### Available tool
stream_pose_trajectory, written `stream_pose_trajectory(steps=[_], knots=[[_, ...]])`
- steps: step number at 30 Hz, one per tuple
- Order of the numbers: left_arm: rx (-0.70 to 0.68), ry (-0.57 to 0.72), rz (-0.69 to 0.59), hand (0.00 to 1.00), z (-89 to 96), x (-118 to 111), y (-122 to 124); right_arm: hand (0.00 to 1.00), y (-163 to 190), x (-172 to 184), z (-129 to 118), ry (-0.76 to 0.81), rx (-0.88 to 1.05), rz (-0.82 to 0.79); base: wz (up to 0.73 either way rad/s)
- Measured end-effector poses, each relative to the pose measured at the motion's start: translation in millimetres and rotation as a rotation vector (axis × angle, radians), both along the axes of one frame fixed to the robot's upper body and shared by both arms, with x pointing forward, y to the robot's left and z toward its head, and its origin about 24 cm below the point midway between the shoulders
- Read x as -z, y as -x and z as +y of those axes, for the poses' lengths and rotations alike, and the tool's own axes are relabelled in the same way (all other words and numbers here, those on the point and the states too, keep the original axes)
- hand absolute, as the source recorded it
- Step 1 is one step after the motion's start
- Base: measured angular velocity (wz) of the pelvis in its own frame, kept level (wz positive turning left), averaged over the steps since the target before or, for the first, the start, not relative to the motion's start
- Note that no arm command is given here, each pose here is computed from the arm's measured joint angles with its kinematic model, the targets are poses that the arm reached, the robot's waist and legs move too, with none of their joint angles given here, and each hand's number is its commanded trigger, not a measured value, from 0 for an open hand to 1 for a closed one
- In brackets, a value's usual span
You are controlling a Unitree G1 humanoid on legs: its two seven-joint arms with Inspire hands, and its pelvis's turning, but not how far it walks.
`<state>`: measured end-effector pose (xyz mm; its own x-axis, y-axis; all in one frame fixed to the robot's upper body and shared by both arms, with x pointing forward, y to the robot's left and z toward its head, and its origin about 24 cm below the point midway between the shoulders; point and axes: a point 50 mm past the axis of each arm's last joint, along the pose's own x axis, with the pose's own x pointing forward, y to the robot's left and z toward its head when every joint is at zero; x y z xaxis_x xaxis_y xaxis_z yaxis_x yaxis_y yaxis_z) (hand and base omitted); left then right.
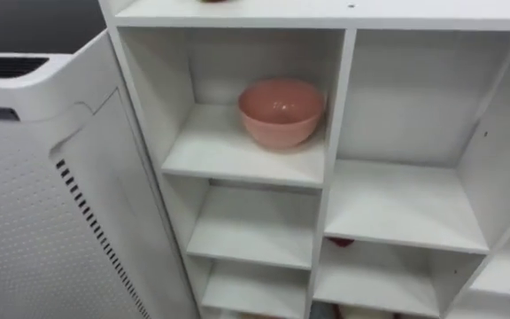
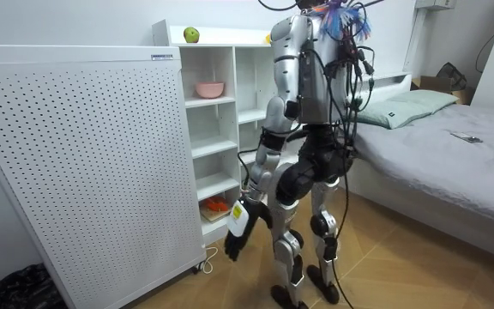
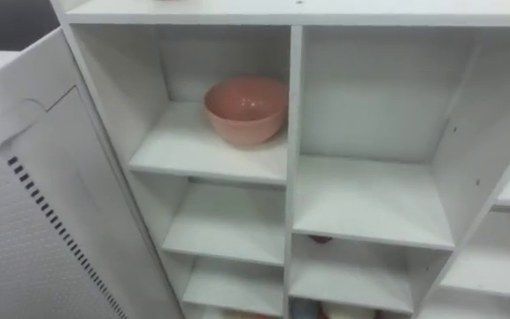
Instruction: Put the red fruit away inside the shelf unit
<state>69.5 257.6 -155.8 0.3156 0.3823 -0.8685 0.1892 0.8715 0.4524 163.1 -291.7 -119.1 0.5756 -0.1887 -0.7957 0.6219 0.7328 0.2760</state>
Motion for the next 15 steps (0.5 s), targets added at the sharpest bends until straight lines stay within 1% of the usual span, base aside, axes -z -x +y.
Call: stream_pose_trajectory(steps=[1, 4, 8, 10, 12, 15], knots=[[0.002, 0.001, -0.019, 0.0, -0.5, -0.8, -1.9, 0.0, 19.5, 10.1, 5.9, -0.008, -0.041, 0.066, 0.0], [-0.028, 0.008, -0.081, 0.0, -1.2, -3.9, -8.1, 0.0, 50.2, 24.7, 19.5, -0.02, -0.127, 0.16, -0.14], [-0.066, 0.025, -0.125, 0.0, -2.5, -4.7, -9.7, 0.0, 60.4, 30.5, 31.4, -0.055, -0.163, 0.169, -0.15], [-0.085, 0.044, -0.136, 0.0, -7.8, -3.3, -9.9, 0.0, 61.1, 30.7, 33.3, -0.066, -0.179, 0.155, -0.03], [-0.103, 0.053, -0.132, 0.0, -9.7, -2.1, -7.5, 0.0, 64.3, 33.5, 40.0, -0.074, -0.196, 0.167, -0.04], [-0.143, 0.057, -0.093, 0.0, -9.9, 1.7, 4.1, 0.0, 79.0, 40.6, 54.3, -0.092, -0.246, 0.217, -0.08]])
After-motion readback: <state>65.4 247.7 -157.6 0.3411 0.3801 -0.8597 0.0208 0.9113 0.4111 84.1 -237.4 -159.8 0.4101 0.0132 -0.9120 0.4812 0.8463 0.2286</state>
